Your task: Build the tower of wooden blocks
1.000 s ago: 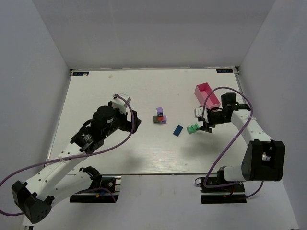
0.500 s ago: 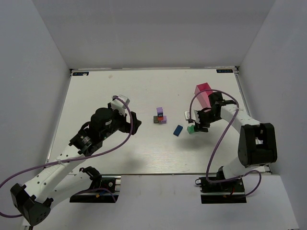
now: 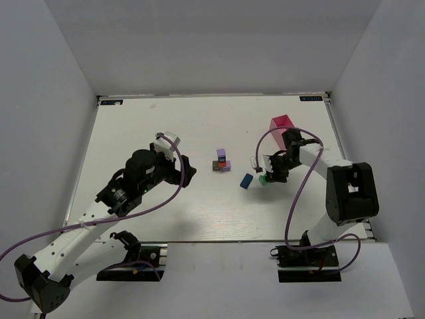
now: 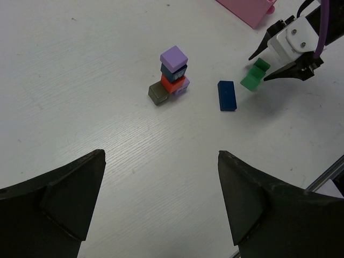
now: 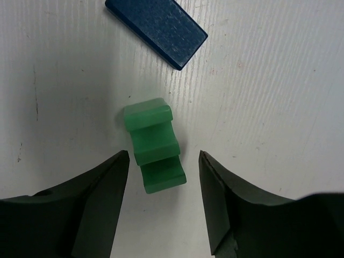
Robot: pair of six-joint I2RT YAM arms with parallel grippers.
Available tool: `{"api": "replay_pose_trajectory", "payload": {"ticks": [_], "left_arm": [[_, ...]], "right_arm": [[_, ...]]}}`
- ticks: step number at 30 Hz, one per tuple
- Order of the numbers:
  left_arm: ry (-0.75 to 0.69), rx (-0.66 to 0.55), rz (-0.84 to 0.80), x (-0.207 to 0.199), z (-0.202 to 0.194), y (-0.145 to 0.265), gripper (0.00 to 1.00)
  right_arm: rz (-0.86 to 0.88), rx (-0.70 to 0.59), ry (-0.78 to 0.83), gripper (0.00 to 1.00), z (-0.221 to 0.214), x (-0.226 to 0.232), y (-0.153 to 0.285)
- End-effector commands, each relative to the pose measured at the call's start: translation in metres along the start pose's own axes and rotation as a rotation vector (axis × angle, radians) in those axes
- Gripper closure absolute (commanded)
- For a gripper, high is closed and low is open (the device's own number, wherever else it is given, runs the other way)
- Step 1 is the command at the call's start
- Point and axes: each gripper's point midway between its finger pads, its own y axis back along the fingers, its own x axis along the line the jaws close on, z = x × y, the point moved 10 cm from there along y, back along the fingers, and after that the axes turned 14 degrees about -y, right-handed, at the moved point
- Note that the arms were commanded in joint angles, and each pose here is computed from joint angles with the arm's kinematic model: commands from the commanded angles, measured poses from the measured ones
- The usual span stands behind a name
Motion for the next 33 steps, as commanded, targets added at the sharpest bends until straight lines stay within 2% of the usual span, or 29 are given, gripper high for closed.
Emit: {"api": "replay_pose_trajectory", "payload": {"ticks": [1, 5, 6, 8, 9, 14, 20, 26, 27, 33], "left_arm": [[0.006, -0.035, -0.011, -0.001, 0.005, 0.003, 0.05], [0.006, -0.035, -0.011, -0.001, 0.005, 0.003, 0.05], [0.006, -0.035, -0.011, -0.001, 0.005, 0.003, 0.05], [0.006, -0.035, -0.011, -0.001, 0.005, 0.003, 0.05], [-0.003, -0.035, -0.011, 0.000, 0.005, 0.003, 0.05], [-0.003, -0.035, -0.011, 0.000, 0.005, 0.003, 0.05], [-0.003, -0.035, -0.011, 0.000, 0.005, 0.003, 0.05], [-0.003, -0.044, -0.010, 0.000, 0.006, 0.005, 0.05], [-0.003, -0.044, -0.010, 0.000, 0.006, 0.005, 0.05], [-0.011, -0.063, 0.000, 0.001, 0.009, 0.007, 0.05]], "right_arm": [[-0.014, 0.012, 0.014, 0.41, 0.005, -0.010, -0.003], [0.012, 0.024, 0.001, 0.44, 0.003, -0.009, -0.009], [0.017, 0.026, 0.001, 0.47, 0.002, -0.009, -0.010], [0.031, 0.028, -0.002, 0.60, 0.003, -0.008, -0.011], [0.041, 0.029, -0.008, 0.71, 0.003, -0.007, -0.011], [0.047, 0.037, -0.014, 0.91, 0.006, -0.005, -0.003], [-0.006, -0.017, -0.030, 1.00, 0.027, -0.001, 0.024], [-0.087, -0.102, -0.073, 1.00, 0.067, -0.009, 0.047], [-0.093, -0.119, -0.123, 1.00, 0.075, -0.010, 0.049], [-0.088, -0.182, -0.145, 1.00, 0.122, -0.017, 0.048]]}}
